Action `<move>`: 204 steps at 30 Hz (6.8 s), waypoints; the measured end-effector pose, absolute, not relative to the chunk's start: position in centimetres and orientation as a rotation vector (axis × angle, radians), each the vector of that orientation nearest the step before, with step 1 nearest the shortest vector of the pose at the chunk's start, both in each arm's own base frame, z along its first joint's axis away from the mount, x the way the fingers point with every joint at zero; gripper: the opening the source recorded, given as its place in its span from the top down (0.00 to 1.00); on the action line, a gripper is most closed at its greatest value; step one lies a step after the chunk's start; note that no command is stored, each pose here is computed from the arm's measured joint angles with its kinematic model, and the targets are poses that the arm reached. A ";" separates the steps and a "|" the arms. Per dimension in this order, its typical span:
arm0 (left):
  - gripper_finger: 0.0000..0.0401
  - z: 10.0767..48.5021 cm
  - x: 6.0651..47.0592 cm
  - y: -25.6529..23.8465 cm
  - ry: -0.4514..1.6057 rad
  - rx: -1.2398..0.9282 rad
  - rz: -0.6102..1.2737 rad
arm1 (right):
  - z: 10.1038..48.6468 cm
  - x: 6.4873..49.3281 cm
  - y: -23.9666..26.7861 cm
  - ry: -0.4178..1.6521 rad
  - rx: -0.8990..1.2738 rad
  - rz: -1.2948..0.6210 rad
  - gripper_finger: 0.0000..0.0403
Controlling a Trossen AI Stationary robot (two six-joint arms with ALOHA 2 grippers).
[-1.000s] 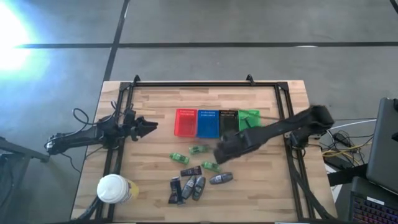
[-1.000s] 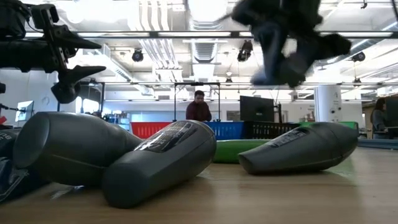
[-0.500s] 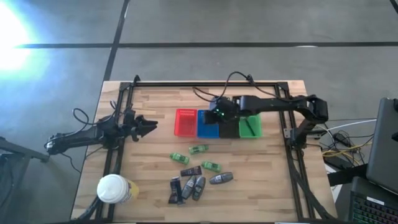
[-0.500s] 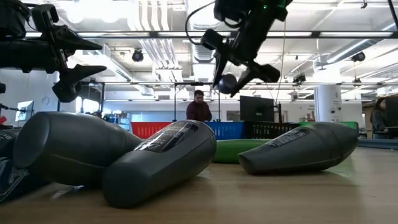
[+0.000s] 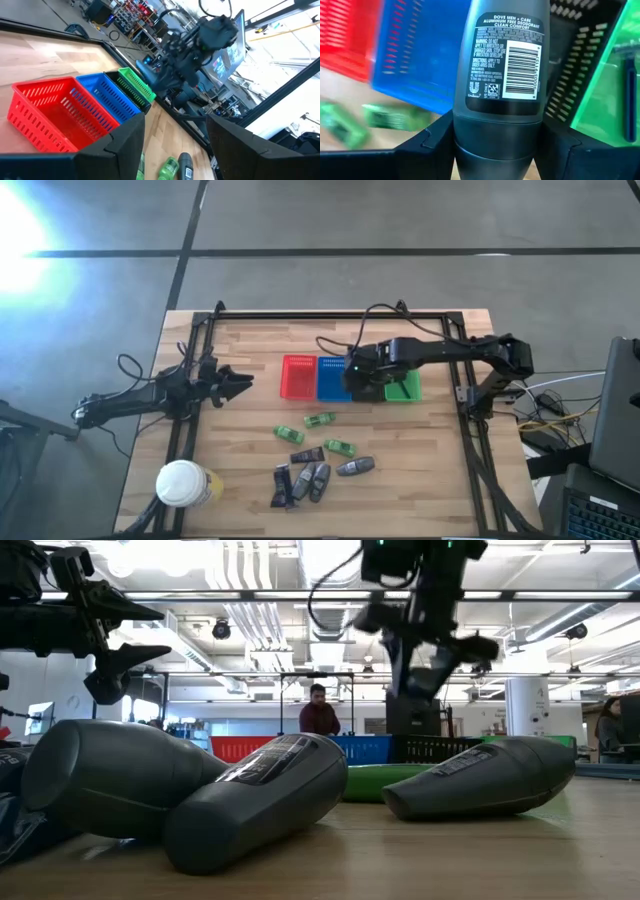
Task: Pick & Place Travel size toiletries
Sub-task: Put the gray deodorant into the black bin, then put the green shampoo into the red bin
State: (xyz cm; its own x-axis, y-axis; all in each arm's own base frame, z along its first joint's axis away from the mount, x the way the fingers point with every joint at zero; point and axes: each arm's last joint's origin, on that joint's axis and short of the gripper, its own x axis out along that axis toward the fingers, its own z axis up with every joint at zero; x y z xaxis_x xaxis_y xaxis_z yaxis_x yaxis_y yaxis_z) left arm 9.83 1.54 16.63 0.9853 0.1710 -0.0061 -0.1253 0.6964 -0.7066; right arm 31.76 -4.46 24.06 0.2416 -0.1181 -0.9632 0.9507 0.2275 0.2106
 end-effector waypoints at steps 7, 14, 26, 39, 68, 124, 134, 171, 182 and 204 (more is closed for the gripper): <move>0.46 16.6 9.8 1.5 -0.061 -0.774 0.167 | 20.0 31.7 -6.1 1.077 1.031 -1.087 0.50; 0.46 16.6 9.8 1.5 -0.062 -0.773 0.169 | 19.9 31.9 -6.0 1.090 0.984 -1.084 0.19; 0.46 16.6 9.8 1.5 -0.060 -0.773 0.170 | 24.5 31.2 7.4 1.252 0.257 -0.213 0.09; 0.46 16.6 9.8 1.5 -0.059 -0.772 0.170 | 19.4 30.9 15.3 1.388 -0.059 0.062 0.11; 0.46 16.6 9.8 1.6 -0.059 -0.772 0.170 | 17.8 33.1 16.5 1.554 0.153 -0.076 0.52; 0.46 16.8 10.2 1.2 0.117 -0.859 0.122 | 24.1 31.1 2.4 1.189 0.643 -0.454 0.41; 0.47 20.6 13.1 0.2 0.438 -0.325 -0.022 | 23.1 30.5 3.3 1.298 0.602 -0.474 0.37; 0.34 13.6 25.9 -6.0 1.071 0.140 -0.192 | 22.9 28.2 3.0 1.473 0.108 -0.465 0.20; 0.60 15.7 26.7 -5.9 1.014 -0.022 -0.061 | 22.9 27.6 2.8 1.460 0.059 -0.498 0.31; 0.60 18.6 27.7 4.8 0.518 -0.972 0.757 | 25.4 22.2 0.5 1.121 0.442 -0.743 0.36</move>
State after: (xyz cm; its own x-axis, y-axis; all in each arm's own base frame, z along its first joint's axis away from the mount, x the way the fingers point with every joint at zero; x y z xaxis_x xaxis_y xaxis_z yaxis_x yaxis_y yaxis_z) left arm 27.67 4.76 18.61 0.6385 0.3343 -0.6932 -0.7672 0.3474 -0.5392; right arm 22.17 0.54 25.37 0.2370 -0.3098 -0.9208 0.7275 0.6848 -0.0431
